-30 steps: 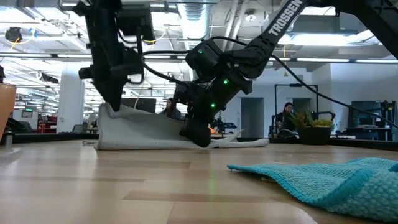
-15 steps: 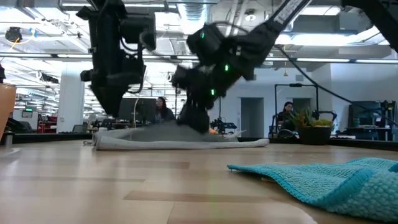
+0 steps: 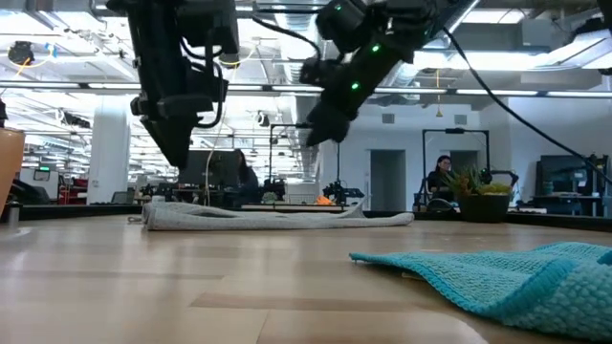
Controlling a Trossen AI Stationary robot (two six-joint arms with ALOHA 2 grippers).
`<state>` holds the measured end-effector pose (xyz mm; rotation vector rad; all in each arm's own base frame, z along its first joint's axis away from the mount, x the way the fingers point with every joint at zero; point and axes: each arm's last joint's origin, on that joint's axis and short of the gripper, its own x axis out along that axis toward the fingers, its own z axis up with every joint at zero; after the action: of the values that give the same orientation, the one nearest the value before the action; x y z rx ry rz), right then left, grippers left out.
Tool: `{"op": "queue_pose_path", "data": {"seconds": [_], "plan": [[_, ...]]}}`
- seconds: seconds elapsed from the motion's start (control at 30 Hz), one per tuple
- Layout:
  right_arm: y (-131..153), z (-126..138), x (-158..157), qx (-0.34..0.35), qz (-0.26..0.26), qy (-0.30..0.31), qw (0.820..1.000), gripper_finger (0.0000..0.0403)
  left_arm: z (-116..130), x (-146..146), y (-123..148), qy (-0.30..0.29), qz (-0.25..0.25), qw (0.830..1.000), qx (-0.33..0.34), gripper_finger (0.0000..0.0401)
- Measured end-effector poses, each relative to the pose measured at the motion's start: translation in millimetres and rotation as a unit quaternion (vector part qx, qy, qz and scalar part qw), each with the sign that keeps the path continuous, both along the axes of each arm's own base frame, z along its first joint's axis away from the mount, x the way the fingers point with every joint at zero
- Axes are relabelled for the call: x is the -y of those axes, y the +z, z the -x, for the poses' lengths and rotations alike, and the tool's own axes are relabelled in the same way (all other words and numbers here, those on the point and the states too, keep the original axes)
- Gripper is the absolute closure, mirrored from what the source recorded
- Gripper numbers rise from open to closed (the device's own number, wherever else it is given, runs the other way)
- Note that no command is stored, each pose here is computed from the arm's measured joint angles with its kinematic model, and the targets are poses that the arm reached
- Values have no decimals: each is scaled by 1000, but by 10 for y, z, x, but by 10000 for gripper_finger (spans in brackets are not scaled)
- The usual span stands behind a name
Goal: Fold microfiber towels
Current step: Fold the gray towel
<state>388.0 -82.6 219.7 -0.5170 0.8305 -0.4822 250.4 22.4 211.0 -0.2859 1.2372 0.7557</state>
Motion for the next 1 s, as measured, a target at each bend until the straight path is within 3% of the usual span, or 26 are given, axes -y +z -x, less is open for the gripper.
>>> {"op": "queue_pose_path", "data": {"seconds": [0.1,0.33,0.5,0.7,0.83,1.0], "plan": [[75,139,10,-22,-35,-17,999,207,-9,107,0,-31,-1,1000,-3,259],[45,474,-226,-83,-143,10,986,208,-43,388,-15,-90,3,996,19,259],[97,590,-464,-67,-151,27,986,207,-80,613,-165,-179,36,981,63,259],[201,615,-658,-47,-154,50,986,211,-36,782,-377,-258,12,961,95,259],[200,612,-728,-48,-154,59,985,210,23,792,-532,-274,8,956,108,259],[167,597,-758,-55,-154,63,985,210,122,747,-678,-262,-13,960,95,259]]}}
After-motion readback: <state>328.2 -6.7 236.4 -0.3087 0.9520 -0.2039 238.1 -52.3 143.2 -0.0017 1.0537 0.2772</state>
